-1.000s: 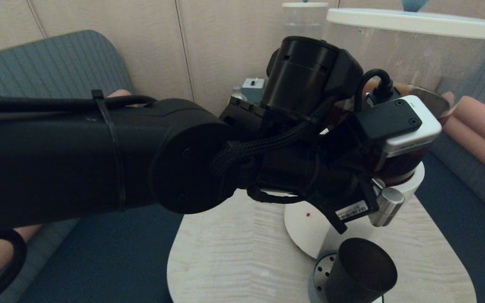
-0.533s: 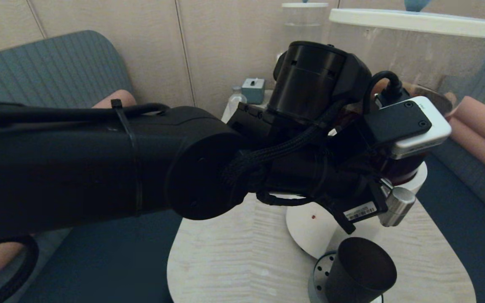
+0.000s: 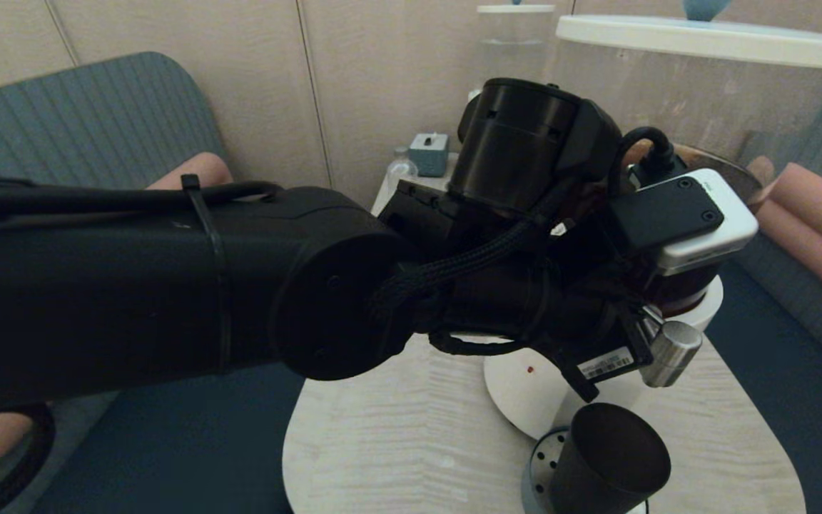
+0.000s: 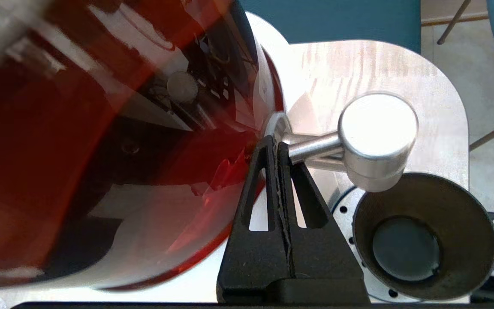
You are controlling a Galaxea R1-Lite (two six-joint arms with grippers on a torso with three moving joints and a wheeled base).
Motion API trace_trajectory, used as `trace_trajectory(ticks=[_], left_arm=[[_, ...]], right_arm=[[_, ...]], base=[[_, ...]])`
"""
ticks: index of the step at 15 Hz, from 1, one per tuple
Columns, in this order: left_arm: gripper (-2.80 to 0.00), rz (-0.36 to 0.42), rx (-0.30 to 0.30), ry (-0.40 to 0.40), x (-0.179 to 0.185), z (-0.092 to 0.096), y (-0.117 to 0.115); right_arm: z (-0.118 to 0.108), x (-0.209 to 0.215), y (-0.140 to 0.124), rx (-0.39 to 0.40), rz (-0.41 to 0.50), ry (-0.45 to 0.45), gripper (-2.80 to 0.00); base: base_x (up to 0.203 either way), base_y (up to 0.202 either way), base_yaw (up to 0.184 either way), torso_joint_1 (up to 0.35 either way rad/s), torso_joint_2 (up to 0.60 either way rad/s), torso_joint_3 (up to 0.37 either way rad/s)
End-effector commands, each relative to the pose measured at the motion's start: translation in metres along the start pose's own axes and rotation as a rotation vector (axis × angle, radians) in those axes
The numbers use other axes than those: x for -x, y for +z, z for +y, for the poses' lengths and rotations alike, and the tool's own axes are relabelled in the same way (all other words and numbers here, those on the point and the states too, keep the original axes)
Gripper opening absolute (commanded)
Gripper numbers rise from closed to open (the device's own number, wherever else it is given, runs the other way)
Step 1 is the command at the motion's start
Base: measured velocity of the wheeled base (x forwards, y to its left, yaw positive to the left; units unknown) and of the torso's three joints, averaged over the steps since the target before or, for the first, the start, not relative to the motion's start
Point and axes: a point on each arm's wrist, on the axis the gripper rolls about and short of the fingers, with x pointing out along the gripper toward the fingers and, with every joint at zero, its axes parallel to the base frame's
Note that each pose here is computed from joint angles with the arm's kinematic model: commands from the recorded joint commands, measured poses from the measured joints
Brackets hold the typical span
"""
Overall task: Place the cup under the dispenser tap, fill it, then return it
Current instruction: Turn off the faucet
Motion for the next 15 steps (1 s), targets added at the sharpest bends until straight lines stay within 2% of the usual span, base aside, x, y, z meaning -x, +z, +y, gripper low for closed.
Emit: trace_trajectory(ticks=[1,5,8,10,12,13,14,15], left_arm=[[-2.8,0.01,0.001,-0.009,0.005,-0.002,-0.001],[-2.8,0.037,0.019,-0.024,0.017,-0.007,-0.006],[-2.8,0.051,0.097,-0.02,0.036,-0.009,-0.009],[-2.8,0.046,0.218,0.004,0.055,-0.006,-0.008],[-2.8,0.007,0.44,0.029,0.079,-0.004,-0.001],[-2.8,-0.031,0.568,0.046,0.096,-0.003,0.006],[-2.8,-0.07,0.652,0.065,0.113,0.0,0.011],[-2.8,-0.11,0.688,0.065,0.126,0.004,0.013]], right_arm=[[0.0,-0.001,-0.003,0.001,0.007,0.001,-2.8],[0.0,-0.001,-0.003,0.001,0.007,0.001,-2.8],[0.0,-0.001,-0.003,0.001,0.007,0.0,-2.8],[0.0,0.0,-0.003,0.001,0.006,0.0,-2.8],[0.0,-0.001,-0.003,0.001,0.007,0.001,-2.8],[0.0,-0.001,-0.003,0.001,0.007,0.001,-2.8],[0.0,-0.001,-0.003,0.001,0.007,0.0,-2.8],[0.0,-0.001,-0.003,0.001,0.007,0.0,-2.8]], base=[[0.0,0.0,0.0,0.0,0.0,0.0],[0.0,0.0,0.0,0.0,0.0,0.0],[0.0,0.0,0.0,0.0,0.0,0.0],[0.0,0.0,0.0,0.0,0.0,0.0],[0.0,0.0,0.0,0.0,0.0,0.0],[0.0,0.0,0.0,0.0,0.0,0.0],[0.0,0.0,0.0,0.0,0.0,0.0],[0.0,0.0,0.0,0.0,0.0,0.0]])
